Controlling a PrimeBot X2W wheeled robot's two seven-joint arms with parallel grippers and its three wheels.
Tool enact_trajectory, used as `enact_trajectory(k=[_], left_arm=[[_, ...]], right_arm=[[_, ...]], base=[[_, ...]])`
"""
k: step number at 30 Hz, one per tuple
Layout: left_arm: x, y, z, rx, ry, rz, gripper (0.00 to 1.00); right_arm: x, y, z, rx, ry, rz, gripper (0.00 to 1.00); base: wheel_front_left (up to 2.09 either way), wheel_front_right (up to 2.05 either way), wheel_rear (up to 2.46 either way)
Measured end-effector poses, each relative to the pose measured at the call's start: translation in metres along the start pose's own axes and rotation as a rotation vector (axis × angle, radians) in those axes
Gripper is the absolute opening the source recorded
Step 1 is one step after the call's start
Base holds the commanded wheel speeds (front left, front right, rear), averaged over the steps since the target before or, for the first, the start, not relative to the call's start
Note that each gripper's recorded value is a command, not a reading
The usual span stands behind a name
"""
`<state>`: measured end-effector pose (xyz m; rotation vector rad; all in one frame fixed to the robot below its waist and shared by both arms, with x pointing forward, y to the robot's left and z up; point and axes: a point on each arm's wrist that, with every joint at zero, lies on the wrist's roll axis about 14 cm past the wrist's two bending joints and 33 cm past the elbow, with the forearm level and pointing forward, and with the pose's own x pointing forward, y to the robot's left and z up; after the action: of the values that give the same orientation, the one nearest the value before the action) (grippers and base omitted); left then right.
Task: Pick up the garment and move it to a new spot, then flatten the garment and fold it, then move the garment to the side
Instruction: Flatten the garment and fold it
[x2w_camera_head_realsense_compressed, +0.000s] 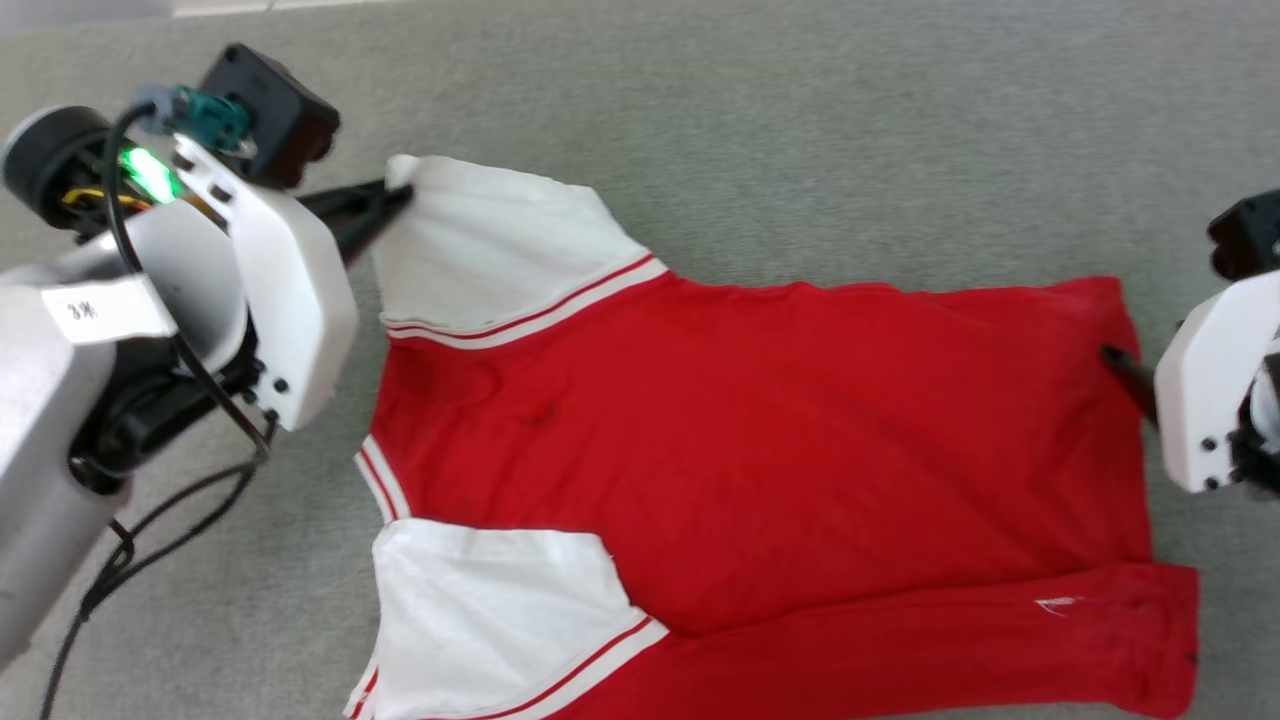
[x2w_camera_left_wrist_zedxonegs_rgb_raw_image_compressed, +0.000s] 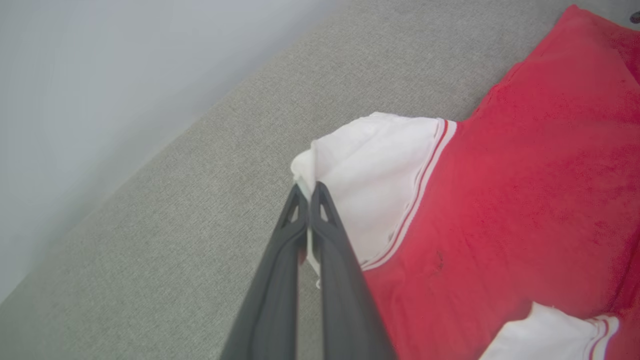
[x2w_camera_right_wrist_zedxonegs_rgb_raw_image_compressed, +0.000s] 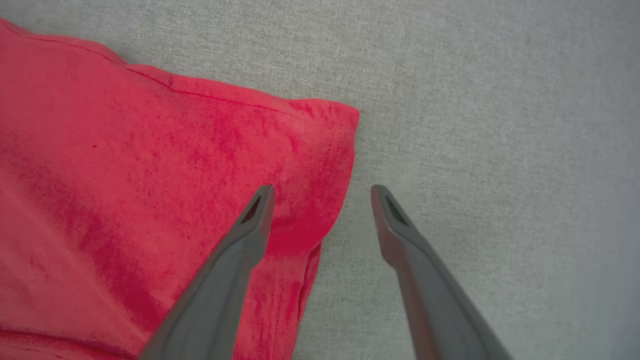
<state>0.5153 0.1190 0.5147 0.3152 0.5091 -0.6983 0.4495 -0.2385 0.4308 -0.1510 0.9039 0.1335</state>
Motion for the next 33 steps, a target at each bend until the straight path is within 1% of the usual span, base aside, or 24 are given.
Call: enact_trajectory(k=[4,10,14,19,20,21,22,27,29,31,33], left_arm=[[-0.007,-0.012,-0.005,-0.037,-0.026,-0.039,0.0],[-0.013,-0.019,-0.013,-0.022,-0.03,-0.051,0.0],[-0.014,-0.022,-0.019,-0.027,-0.03,-0.06,0.0],[-0.016,-0.022,-0.028,-0.034,-0.015,-0.059,0.0],[-0.016,-0.021,-0.029,-0.033,-0.014,-0.058,0.0],[-0.016,-0.021,-0.03,-0.036,-0.013,-0.057,0.0],[-0.016,-0.021,-0.031,-0.042,-0.012,-0.058,0.0],[-0.02,-0.018,-0.039,-0.055,-0.002,-0.041,0.0],[-0.024,-0.019,-0.042,-0.064,-0.002,-0.034,0.0],[-0.028,-0.019,-0.044,-0.071,-0.002,-0.019,0.0],[-0.034,-0.018,-0.046,-0.081,-0.008,0.0,0.0]], right_arm=[[0.015,-0.005,0.004,-0.039,0.096,-0.026,1.0],[0.041,-0.014,-0.002,-0.121,0.203,-0.071,1.0],[0.058,-0.01,-0.014,-0.159,0.273,-0.062,1.0],[0.072,0.001,-0.027,-0.146,0.335,-0.017,1.0],[0.074,0.003,-0.029,-0.149,0.341,-0.011,0.93],[0.075,0.004,-0.03,-0.15,0.346,-0.005,0.36],[0.076,0.006,-0.031,-0.149,0.344,0.003,0.0],[0.077,0.015,-0.026,-0.118,0.279,0.035,0.0],[0.073,0.015,-0.019,-0.122,0.23,0.032,0.0],[0.067,0.014,-0.013,-0.149,0.187,0.023,0.0],[0.06,0.015,-0.006,-0.13,0.135,0.031,0.0]], base=[[0.0,0.0,0.0],[0.0,0.0,0.0],[0.0,0.0,0.0],[0.0,0.0,0.0],[0.0,0.0,0.0],[0.0,0.0,0.0],[0.0,0.0,0.0],[0.0,0.0,0.0],[0.0,0.0,0.0],[0.0,0.0,0.0],[0.0,0.0,0.0]])
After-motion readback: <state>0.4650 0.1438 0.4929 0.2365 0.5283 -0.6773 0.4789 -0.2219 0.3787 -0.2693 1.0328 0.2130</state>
